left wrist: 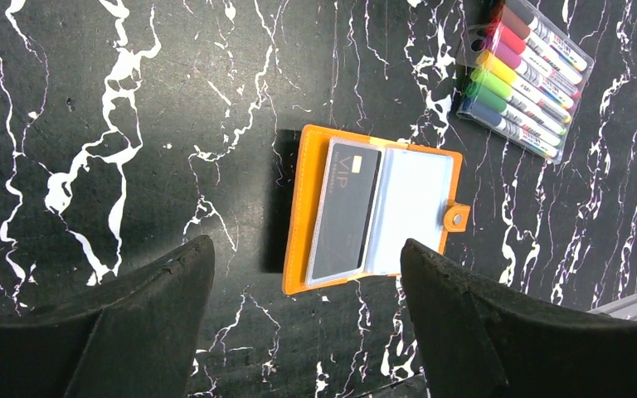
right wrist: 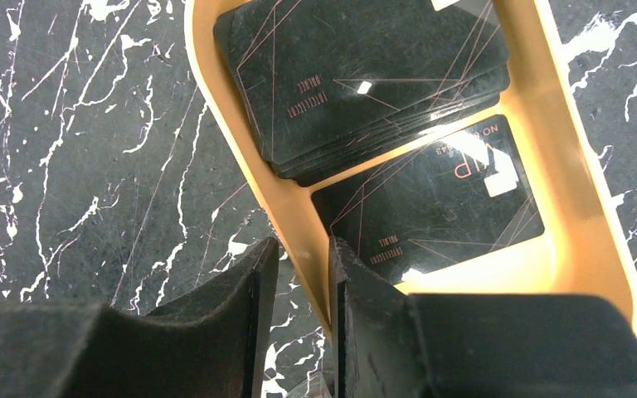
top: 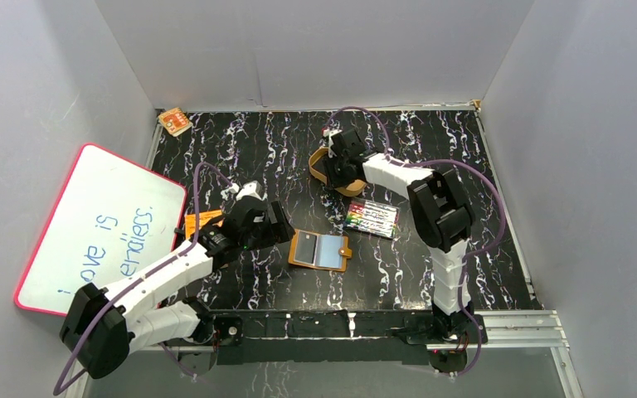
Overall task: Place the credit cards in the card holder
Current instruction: Adjust the storage box at the center of the board.
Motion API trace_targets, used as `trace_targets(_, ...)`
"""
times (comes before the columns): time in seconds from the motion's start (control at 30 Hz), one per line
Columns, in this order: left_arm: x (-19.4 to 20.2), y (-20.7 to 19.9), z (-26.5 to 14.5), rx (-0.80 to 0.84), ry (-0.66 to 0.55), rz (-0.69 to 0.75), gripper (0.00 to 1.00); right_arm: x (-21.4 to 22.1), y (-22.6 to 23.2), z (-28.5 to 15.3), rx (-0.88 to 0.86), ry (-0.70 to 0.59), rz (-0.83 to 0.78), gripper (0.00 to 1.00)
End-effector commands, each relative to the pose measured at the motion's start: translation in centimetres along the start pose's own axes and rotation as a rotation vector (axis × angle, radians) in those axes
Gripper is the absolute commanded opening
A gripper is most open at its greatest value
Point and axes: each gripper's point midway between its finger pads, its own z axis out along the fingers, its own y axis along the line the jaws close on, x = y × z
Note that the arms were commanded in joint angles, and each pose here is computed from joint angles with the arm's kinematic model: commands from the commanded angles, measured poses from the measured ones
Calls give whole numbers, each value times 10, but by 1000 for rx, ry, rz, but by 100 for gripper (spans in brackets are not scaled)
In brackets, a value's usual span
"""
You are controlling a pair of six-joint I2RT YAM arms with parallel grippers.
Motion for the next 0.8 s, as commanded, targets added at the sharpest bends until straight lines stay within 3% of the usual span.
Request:
trace_targets(0.0, -1, 6, -4, -15, -13, -12, 80, -12, 2, -3, 12, -33, -76, 35)
trace_targets(0.4, 5, 9, -8, -1, -6, -37, 80, 4, 34, -16, -50, -54, -233, 17)
trace_targets(0.77, 11, 16, -13, -2, -13, -69, 80, 44, 63, -32, -90, 2, -395, 4)
